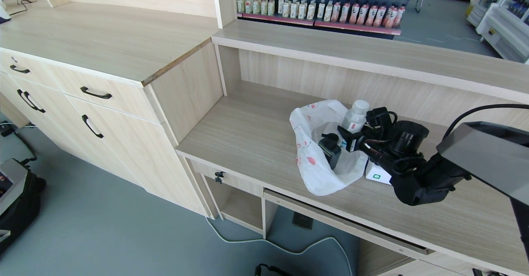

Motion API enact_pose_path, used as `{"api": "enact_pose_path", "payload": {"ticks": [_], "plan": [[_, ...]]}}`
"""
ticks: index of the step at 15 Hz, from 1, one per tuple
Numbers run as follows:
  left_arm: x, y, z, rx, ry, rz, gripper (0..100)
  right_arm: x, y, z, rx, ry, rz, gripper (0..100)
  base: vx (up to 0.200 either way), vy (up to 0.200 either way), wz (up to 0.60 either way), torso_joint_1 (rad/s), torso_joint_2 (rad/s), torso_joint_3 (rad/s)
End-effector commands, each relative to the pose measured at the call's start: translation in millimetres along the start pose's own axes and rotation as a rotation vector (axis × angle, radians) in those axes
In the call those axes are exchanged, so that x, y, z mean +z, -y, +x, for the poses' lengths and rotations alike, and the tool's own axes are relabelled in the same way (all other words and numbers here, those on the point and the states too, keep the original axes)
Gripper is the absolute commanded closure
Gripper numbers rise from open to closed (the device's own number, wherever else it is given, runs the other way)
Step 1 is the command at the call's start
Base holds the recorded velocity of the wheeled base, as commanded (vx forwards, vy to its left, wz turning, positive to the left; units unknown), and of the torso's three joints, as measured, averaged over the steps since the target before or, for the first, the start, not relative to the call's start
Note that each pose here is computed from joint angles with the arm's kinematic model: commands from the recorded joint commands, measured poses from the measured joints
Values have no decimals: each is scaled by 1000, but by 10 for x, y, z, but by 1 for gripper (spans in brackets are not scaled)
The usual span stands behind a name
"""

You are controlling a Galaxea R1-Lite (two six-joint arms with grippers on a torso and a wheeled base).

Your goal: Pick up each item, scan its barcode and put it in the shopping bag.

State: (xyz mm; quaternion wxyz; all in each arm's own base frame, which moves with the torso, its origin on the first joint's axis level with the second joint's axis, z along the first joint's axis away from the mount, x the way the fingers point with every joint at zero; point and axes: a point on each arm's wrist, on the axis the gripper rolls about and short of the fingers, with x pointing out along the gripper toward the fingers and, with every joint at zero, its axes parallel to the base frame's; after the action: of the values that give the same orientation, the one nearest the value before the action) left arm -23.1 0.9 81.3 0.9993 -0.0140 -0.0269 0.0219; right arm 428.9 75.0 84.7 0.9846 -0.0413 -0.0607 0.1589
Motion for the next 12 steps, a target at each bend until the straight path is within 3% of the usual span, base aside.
{"api": "enact_pose_path", "payload": {"ticks": [1, 6, 7, 9, 12], "plan": [[0, 0, 0, 0, 0, -1, 0, -79, 30, -2, -5, -18, 2, 100, 0, 0, 0, 0, 0, 0], [0, 0, 0, 0, 0, -1, 0, -146, 78, -27, -1, -47, 3, 100, 0, 0, 0, 0, 0, 0], [0, 0, 0, 0, 0, -1, 0, -138, 91, -28, 2, -45, 4, 0, 0, 0, 0, 0, 0, 0], [0, 0, 0, 0, 0, -1, 0, -34, 110, -24, 11, -15, -2, 0, 0, 0, 0, 0, 0, 0], [0, 0, 0, 0, 0, -1, 0, 485, 175, -170, -2, 75, -26, 0, 0, 0, 0, 0, 0, 0]]}}
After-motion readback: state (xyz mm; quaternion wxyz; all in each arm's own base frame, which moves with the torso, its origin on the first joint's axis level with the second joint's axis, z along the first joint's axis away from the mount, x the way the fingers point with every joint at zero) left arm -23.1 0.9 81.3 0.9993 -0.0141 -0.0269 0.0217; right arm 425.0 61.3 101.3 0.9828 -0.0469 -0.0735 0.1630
